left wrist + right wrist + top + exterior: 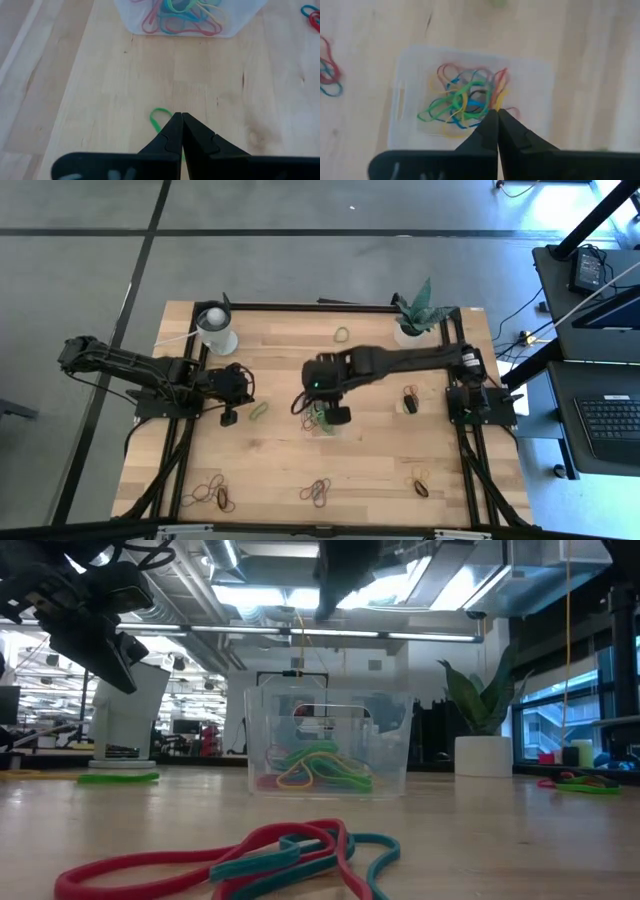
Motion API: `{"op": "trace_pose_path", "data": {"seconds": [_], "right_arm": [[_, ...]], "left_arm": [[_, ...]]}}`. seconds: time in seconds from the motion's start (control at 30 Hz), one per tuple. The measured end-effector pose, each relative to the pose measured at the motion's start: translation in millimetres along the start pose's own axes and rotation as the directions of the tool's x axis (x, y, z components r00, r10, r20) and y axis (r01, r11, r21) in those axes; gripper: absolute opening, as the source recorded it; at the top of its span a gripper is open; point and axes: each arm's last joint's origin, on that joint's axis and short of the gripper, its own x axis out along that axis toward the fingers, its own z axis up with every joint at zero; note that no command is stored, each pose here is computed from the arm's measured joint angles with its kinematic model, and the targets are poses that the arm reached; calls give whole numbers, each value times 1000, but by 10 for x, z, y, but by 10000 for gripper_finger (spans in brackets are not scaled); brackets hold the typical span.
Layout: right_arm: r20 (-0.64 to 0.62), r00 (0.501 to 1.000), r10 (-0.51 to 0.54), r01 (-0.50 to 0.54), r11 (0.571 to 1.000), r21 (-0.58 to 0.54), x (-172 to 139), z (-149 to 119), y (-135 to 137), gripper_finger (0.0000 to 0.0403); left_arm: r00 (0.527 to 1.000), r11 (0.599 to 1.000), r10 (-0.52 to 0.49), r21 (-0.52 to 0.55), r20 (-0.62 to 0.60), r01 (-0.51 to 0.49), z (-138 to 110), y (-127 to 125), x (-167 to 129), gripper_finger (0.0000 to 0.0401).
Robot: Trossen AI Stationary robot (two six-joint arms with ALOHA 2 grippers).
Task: Pick and place rubber bands into bin
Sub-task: Put the yellow rubber band into the transparent bin
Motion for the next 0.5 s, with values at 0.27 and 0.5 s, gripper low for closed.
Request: {"op": "trace_pose_path", "data": {"seconds": [0.27, 0.5], "right_arm": [[17, 1000, 8, -10, 994, 112, 766, -273, 206, 1], [52, 999, 5, -19, 960, 280, 885, -317, 227, 64]], "left_arm": [[1000, 999, -7, -43, -2, 7, -1, -2, 0, 2], [1000, 1000, -8, -9, -2, 8, -2, -2, 1, 2]]}}
